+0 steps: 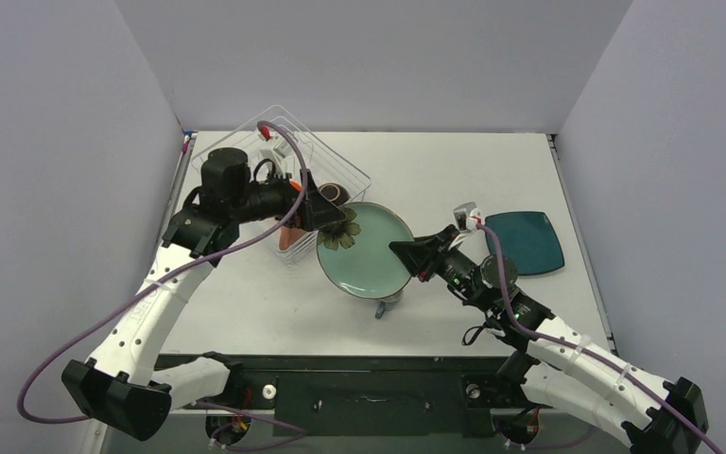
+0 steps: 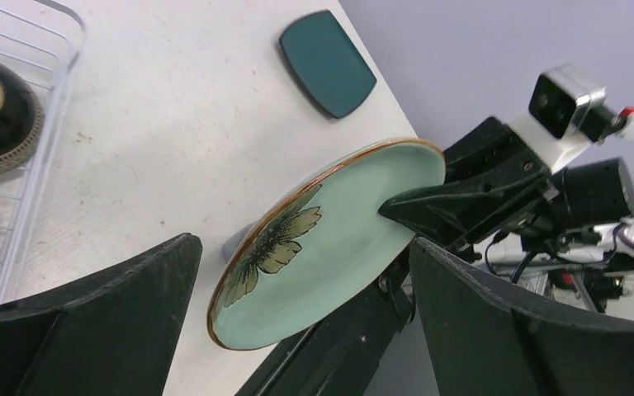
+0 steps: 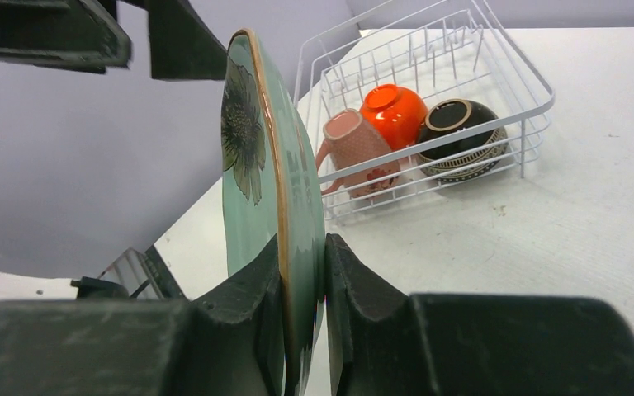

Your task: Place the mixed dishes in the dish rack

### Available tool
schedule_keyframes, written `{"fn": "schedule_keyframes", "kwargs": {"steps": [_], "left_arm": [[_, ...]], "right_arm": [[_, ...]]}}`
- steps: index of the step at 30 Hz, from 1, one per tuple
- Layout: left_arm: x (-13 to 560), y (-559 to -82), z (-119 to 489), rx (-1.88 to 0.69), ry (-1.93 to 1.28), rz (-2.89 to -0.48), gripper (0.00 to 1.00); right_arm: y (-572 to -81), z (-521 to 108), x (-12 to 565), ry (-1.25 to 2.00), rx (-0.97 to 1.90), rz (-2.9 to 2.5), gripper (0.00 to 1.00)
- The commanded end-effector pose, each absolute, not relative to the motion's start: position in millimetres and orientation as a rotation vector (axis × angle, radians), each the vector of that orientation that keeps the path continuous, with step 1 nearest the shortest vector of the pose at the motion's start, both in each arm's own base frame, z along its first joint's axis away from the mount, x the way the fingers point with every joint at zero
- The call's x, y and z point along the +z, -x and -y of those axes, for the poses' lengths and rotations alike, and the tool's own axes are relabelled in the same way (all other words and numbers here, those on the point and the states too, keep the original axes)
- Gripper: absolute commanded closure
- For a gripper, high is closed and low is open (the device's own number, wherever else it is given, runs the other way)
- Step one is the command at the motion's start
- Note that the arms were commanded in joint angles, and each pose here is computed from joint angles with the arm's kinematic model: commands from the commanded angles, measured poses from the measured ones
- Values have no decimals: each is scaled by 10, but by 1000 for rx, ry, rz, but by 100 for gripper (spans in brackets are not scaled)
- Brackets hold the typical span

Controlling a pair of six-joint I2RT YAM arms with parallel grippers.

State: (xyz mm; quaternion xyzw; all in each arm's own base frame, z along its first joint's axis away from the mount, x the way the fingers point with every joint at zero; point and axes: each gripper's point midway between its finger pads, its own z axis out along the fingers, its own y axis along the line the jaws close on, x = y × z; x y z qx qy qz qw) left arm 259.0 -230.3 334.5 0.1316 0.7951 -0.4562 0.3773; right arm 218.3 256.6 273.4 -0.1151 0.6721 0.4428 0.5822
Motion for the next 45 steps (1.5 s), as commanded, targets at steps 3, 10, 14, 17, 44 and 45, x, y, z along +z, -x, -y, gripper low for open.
{"fn": "schedule_keyframes", "kwargs": {"steps": [3,10,14,17,44,45], "left_arm": [[3592,-2836,1861,-990,-40,-2052,3],[3721,-2729,2028,-1274,245,-2088,3],[3810,-2648,2286,-1624,559,-2075,3],[3881,-2669,2397,-1741,768,-2043,3],[2954,-2569,2852,-1246,1284,-2471,37],[2935,-2591,2862,-1249,1286,-2465,41]], "right_arm": [[-2323,-2464,3564,188,999,-1300,100],[-2563,-2329,3599,262,704,-1321,100],[-2611,-2296,3589,377,483,-1305,100],[-2594,-2372,3523,488,340,-1282,100],[-2210,-2757,3403,788,-38,-1184,100],[-2200,-2769,3418,790,-36,-1181,100]]}}
